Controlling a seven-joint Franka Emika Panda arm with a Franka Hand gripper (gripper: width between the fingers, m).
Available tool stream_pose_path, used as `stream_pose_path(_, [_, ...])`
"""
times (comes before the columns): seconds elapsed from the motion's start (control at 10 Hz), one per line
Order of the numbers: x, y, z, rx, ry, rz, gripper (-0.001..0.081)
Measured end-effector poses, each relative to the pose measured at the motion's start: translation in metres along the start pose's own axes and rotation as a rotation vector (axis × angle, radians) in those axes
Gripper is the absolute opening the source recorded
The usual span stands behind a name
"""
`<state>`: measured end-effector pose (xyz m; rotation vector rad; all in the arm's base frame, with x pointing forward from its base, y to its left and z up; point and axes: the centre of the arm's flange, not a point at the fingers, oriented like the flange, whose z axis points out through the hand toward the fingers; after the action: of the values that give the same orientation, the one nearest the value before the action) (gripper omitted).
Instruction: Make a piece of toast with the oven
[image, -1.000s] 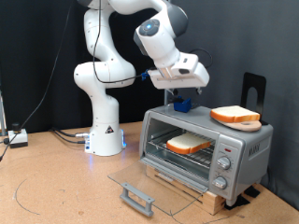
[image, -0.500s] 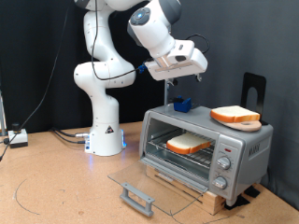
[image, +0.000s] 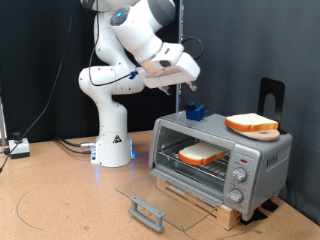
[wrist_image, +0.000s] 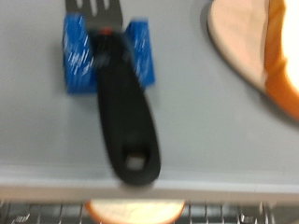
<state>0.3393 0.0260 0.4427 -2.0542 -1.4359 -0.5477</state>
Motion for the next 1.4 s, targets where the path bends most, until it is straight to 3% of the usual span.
stream_pose_path(0.5, [-0.057,0.021,-0.053,-0.055,0.042,0.021,0.0807])
stream_pose_path(0.7, [-0.063,0.025,-0.056,-0.051,0.048,0.020,0.0807])
stream_pose_path(1.0, [-0.051,0.033,-0.062,-0.113,0.190,0.368,0.0807])
stream_pose_path(1.2, [-0.059,0.036,-0.073,-0.130,0.230,0.600,0.0807])
stream_pose_path(1.3, [-0.058,0.035,-0.072,-0.123,0.222,0.573,0.0807])
stream_pose_path(1.4, [-0.059,0.033,-0.069,-0.077,0.227,0.676,0.0807])
